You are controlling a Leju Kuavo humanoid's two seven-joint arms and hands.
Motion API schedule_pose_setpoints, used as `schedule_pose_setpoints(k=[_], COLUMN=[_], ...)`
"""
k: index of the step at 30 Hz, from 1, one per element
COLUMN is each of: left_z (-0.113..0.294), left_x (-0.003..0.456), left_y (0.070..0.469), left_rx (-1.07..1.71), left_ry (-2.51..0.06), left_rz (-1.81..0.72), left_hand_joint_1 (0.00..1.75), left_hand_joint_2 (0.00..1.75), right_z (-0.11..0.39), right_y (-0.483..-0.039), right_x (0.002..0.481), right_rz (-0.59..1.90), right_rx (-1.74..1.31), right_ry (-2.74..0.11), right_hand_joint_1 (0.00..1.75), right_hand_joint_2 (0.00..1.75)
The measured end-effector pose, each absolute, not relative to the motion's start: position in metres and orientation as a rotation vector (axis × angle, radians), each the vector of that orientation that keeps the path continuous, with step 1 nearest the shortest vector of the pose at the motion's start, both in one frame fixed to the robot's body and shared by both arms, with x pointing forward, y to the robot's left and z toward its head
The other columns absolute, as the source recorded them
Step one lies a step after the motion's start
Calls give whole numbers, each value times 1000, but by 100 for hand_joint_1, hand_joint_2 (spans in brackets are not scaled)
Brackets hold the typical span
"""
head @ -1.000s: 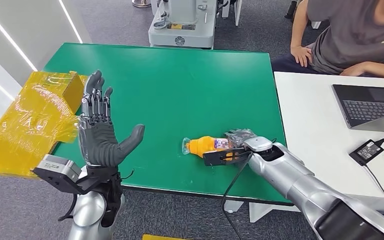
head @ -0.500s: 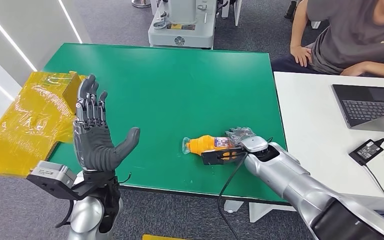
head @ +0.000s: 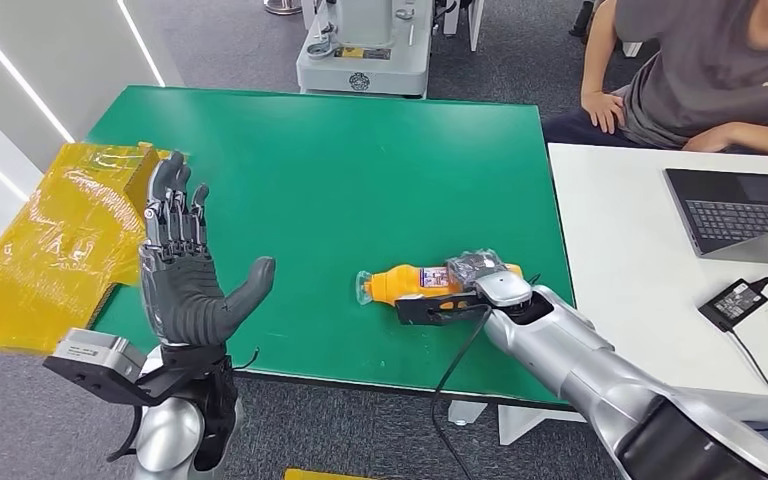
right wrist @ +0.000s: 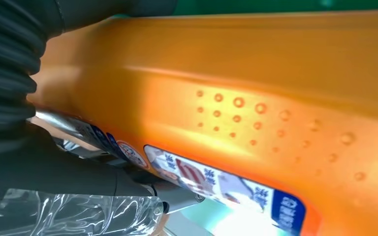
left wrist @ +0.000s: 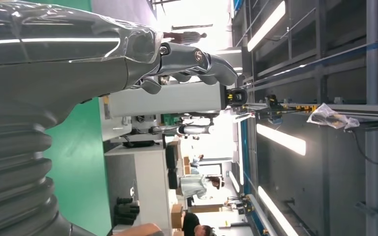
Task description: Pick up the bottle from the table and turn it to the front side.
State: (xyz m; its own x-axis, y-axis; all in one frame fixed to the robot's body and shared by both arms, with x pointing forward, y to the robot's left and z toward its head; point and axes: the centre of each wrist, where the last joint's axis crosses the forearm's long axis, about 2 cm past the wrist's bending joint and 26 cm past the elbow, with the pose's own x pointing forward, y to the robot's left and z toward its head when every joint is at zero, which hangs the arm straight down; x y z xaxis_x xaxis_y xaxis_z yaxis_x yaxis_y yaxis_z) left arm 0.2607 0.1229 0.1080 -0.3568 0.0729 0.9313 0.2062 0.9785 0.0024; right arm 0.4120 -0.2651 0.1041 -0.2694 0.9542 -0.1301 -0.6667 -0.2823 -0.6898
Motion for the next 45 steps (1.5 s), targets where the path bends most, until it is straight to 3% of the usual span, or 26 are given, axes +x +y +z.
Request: schedule_pose_setpoints(k=[18, 22, 33, 45], left_z=[108, 107, 103, 102], left_x=[253, 248, 244, 247], left_y=[125, 127, 131, 136], left_rx=[-199, -176, -140, -131], left_ry=[-1937, -1937, -1948, -1954], left_rz=[-128, -117, -82, 20], left_hand_joint_1=[0, 0, 0, 0], left_hand_joint_2=[175, 175, 175, 175], right_z=[104, 111, 107, 101], right_y=[-220, -193, -171, -165], right_x=[405, 402, 373, 338], right_rz=[1685, 1512, 1216, 953], right_rx=[-588, -631, -784, -776], right_ry=[-894, -1133, -1559, -1833], right_hand_joint_1=[175, 175, 175, 175], right_hand_joint_2=[175, 175, 175, 175])
